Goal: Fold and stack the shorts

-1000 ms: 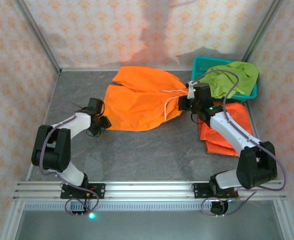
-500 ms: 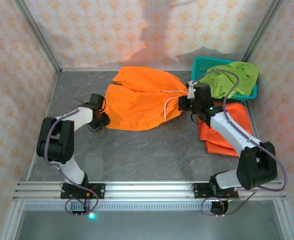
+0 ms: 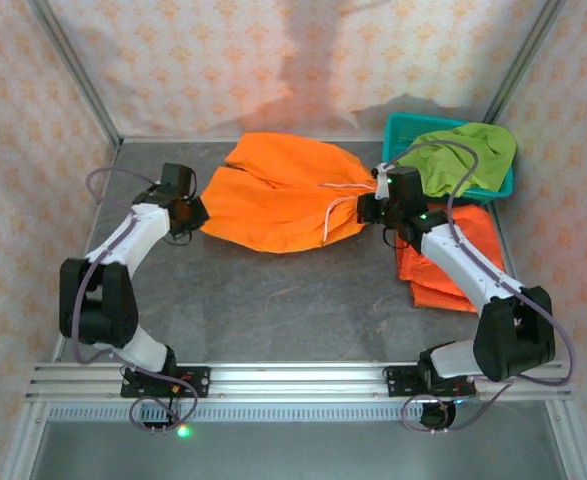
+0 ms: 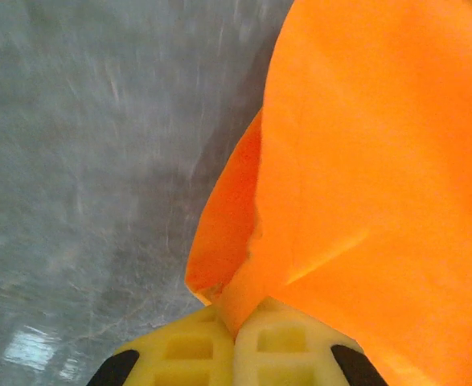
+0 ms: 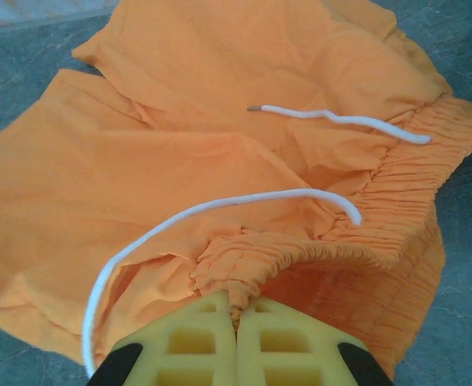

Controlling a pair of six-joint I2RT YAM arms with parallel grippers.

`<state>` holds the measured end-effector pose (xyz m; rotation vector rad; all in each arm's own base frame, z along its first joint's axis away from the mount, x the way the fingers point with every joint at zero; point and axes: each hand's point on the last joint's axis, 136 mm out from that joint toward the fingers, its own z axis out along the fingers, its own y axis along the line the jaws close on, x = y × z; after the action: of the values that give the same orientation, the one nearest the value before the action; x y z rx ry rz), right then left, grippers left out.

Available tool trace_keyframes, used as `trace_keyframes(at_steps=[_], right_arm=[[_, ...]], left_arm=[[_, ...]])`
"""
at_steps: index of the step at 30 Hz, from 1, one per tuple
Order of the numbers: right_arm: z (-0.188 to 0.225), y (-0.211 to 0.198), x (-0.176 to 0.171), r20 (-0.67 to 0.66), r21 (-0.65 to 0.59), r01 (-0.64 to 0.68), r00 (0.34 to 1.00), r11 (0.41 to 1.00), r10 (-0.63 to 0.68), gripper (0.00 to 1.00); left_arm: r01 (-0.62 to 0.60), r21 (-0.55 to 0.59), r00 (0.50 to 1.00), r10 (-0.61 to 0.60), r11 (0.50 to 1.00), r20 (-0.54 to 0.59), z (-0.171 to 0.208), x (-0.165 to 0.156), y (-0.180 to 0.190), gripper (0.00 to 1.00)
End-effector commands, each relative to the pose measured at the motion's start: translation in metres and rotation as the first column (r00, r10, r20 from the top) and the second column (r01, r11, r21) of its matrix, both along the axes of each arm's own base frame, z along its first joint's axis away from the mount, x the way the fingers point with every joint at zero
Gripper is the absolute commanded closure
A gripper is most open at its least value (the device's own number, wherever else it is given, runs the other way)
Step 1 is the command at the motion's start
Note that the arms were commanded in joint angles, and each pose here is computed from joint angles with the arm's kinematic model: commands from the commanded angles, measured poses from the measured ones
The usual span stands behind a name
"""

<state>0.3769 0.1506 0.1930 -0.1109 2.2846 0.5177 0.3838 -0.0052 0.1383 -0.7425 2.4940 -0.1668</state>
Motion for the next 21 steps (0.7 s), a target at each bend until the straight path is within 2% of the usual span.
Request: trace_keyframes(at_steps=[1,6,10,15,21], right_arm=[[0.023,0.002,-0.013,0.018,0.021,-0.029,0.999,0.999,0.029,0.96],[0.011,0.012,-0.046,-0.059,0.078,-0.067,0.996,0.995,0.071,0.95],[0.028,0.010,-0.046,-0.029,0.035,-0.057,0.998,0.998,0.058,0.97],[0.080,0.011,-0.003,0.077,-0.015,-0.017,0.997,1.000,0.018,1.00],[0.131,0.047,0.075,0.141,0.011,-0.060,0.988,0.998,0.058,1.00]], left_arm=[[-0.030,0.089,0.997,0.023,0.996,0.076,0.054,-0.015,0.021,1.00],[-0.059,0.141,0.983,0.033,0.988,0.179,0.102,-0.040,0.032,1.00],[-0.071,0.158,0.968,0.030,0.985,0.251,0.130,-0.042,0.035,1.00],[-0.085,0.186,0.944,0.019,0.979,0.329,0.180,-0.011,0.041,1.00],[-0.129,0.200,0.910,0.035,0.971,0.414,0.243,0.056,0.059,1.00]])
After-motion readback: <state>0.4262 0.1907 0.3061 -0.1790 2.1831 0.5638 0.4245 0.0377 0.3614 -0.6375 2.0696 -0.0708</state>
